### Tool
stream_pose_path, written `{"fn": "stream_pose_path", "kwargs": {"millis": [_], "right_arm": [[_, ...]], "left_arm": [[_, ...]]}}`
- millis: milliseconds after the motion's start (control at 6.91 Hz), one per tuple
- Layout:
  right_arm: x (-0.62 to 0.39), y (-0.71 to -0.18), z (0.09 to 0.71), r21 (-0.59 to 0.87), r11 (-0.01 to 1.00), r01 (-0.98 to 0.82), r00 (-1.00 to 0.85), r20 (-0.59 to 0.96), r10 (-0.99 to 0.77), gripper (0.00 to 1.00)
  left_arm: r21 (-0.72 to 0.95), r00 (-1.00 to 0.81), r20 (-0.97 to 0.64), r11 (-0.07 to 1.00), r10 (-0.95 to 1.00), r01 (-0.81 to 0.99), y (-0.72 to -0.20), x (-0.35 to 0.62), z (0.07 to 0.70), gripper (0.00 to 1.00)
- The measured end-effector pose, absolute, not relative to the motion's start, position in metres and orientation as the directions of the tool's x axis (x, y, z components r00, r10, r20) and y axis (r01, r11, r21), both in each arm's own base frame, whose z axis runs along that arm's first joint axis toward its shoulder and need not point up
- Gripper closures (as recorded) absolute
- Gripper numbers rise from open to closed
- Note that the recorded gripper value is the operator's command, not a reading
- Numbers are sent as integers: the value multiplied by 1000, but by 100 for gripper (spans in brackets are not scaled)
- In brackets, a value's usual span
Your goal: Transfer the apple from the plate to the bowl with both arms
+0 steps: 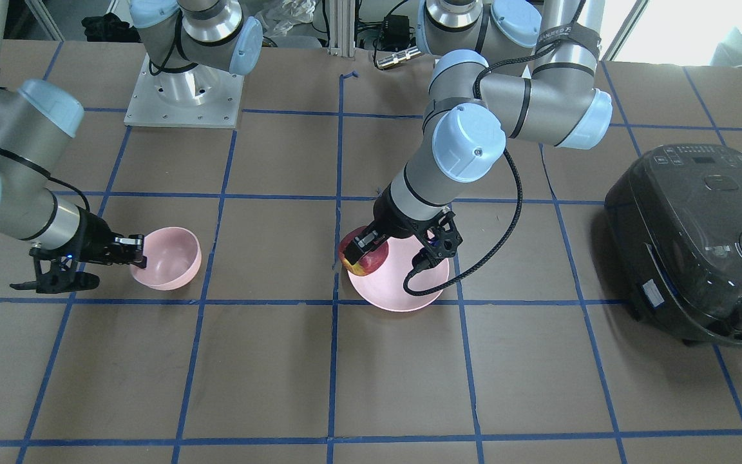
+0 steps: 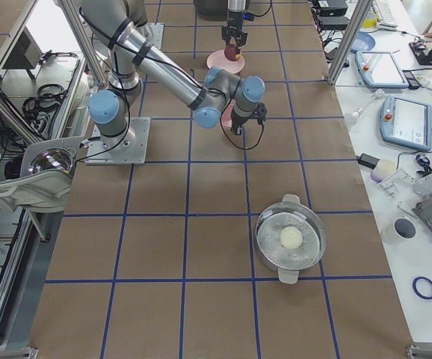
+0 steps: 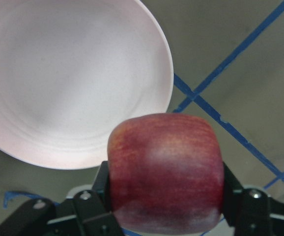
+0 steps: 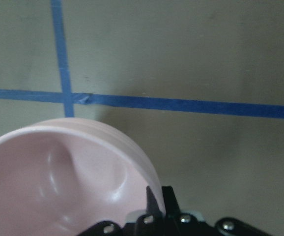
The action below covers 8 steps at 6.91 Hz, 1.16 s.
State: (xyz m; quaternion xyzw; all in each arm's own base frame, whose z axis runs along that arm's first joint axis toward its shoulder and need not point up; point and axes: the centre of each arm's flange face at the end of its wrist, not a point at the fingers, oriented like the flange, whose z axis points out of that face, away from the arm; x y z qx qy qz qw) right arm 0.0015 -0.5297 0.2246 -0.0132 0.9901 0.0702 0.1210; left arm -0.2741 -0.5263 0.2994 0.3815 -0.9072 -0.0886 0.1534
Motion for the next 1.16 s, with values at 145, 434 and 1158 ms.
{"fn": "stream_pose_path", "kwargs": {"millis": [145,434,1158], "right_arm": [[51,-528,228,152,988,-1,-973,-229,34,100],[128,-521,230,164,981,102,-973,-191,133,100],[151,-515,229,189,964,189,-961,-166,221,0]], "left_arm": [[298,-629,206,660,-749,-689,-538,-282,309,100],[327,-580,173,602,-796,-729,-546,-305,314,100],[396,-562,142,567,-815,-722,-527,-349,304,100]]}}
